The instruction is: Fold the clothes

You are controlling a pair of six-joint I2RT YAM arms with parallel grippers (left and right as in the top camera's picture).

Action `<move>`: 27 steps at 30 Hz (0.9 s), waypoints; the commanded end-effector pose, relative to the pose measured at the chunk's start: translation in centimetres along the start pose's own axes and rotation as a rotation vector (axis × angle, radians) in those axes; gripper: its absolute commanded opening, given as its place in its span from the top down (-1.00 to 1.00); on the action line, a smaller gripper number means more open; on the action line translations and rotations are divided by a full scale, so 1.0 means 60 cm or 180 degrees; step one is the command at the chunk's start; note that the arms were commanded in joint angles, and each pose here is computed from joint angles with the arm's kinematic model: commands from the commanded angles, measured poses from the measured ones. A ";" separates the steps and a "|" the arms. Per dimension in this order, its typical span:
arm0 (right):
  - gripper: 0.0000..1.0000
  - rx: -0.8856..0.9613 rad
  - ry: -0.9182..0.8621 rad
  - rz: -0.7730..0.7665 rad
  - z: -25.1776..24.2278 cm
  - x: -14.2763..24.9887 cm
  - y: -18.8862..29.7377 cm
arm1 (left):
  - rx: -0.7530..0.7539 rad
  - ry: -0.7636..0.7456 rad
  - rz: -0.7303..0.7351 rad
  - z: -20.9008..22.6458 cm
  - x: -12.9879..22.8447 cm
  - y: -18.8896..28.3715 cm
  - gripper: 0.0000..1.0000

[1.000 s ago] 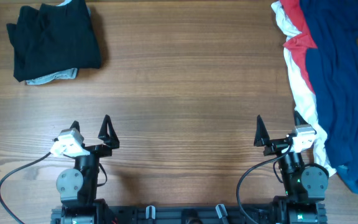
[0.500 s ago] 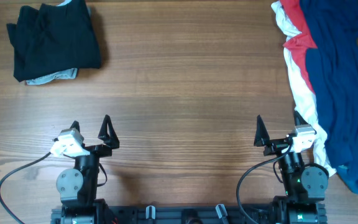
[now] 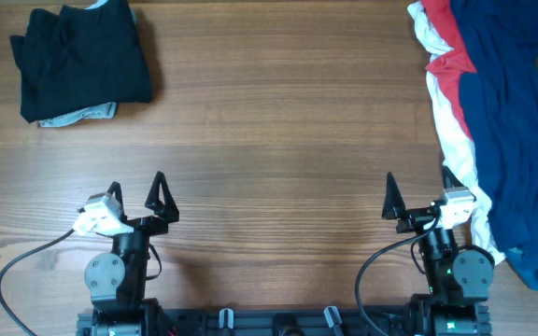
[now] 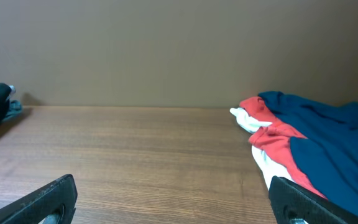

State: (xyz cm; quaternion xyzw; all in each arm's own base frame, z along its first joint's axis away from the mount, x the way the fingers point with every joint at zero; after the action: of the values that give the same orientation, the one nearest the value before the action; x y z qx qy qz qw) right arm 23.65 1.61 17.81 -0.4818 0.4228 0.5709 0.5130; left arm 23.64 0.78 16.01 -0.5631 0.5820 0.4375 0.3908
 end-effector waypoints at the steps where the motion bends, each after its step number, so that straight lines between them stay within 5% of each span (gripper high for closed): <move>1: -0.99 0.0101 -0.0194 -0.0154 -0.008 -0.017 0.001 | -0.0052 0.0058 -0.0067 -0.005 -0.033 0.003 -0.99; 11: -0.99 0.0400 -0.0371 -0.0114 -0.023 -0.085 -0.017 | -0.0360 0.0049 0.0609 -0.009 -0.077 -0.065 -0.99; 18: -1.00 0.0725 -0.0252 0.1080 -0.053 -0.069 -0.152 | -0.0562 -0.0176 0.1403 -0.007 -0.084 -0.132 -1.00; 23: -0.99 0.0308 0.0251 0.1630 -0.044 -0.033 -0.247 | -0.0597 -0.0172 0.1534 -0.007 -0.085 -0.148 -1.00; 27: -0.88 0.1577 0.0118 0.1519 -0.186 -0.039 -0.233 | -0.0571 -0.0174 0.1438 -0.010 -0.096 -0.150 -1.00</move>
State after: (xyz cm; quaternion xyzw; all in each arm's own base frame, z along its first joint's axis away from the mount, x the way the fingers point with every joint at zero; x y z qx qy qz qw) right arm 38.92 -2.06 17.80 -0.2966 0.6016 0.6263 0.3972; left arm 32.50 1.99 19.50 -0.4305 0.6542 0.5799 0.2245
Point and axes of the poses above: each gripper's point midway between its finger pads, its own y axis back along the fingers, its own z axis along the line the jaws close on, x = y × z, the point moved 1 cm from there along y, back along the fingers, and after that the axes turned 8 degrees about -y, right-handed, at the moved point
